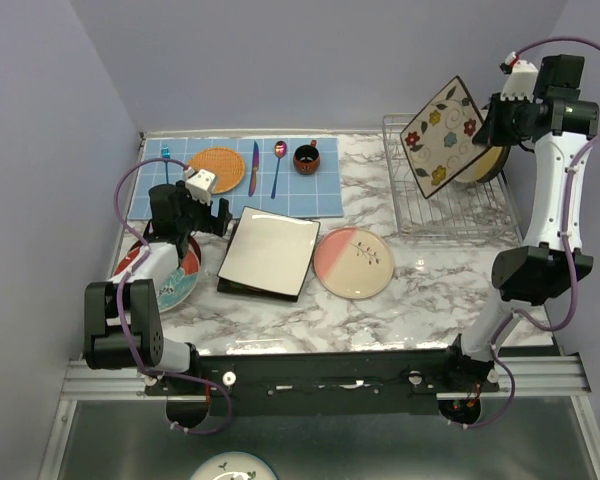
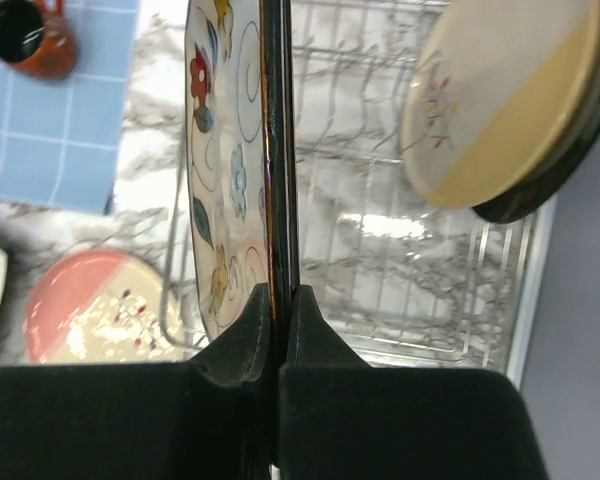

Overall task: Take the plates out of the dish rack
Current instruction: Place the plate at the center of the board.

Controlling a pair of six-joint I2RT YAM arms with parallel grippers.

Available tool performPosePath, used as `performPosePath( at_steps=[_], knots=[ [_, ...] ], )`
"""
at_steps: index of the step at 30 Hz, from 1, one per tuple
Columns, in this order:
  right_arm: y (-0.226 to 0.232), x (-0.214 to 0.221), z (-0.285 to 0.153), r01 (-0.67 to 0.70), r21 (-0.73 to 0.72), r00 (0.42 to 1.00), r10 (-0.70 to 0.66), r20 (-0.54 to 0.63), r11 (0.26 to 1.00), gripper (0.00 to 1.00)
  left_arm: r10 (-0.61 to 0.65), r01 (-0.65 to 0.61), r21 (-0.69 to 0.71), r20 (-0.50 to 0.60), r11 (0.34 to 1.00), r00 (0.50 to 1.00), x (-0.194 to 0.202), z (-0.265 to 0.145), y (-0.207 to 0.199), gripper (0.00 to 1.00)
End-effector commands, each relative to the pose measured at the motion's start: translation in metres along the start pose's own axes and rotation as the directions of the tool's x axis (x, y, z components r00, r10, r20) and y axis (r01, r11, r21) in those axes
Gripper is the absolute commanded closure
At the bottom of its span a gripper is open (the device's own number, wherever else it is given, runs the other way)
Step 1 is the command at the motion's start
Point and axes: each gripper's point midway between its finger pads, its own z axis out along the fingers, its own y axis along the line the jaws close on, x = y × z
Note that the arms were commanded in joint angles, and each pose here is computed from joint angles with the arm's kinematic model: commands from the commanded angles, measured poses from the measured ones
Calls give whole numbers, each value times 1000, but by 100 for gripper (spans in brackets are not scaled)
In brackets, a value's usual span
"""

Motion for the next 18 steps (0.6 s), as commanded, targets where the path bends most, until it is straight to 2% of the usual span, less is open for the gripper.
performPosePath(
  at_steps=[1, 6, 18],
  knots=[
    [69, -24, -39, 129, -243, 982, -90, 167, 961, 99, 9, -8, -25, 41, 1000, 999, -21, 2, 6, 2],
    [109, -1, -44, 172, -415, 982, -119, 149, 893, 99, -17, 21, -65, 60, 998, 998, -31, 3, 15, 2],
    [174, 48, -19, 183, -645, 981, -183, 67, 742, 99, -87, 100, -147, 87, 984, 992, -52, 4, 53, 2]
  ],
)
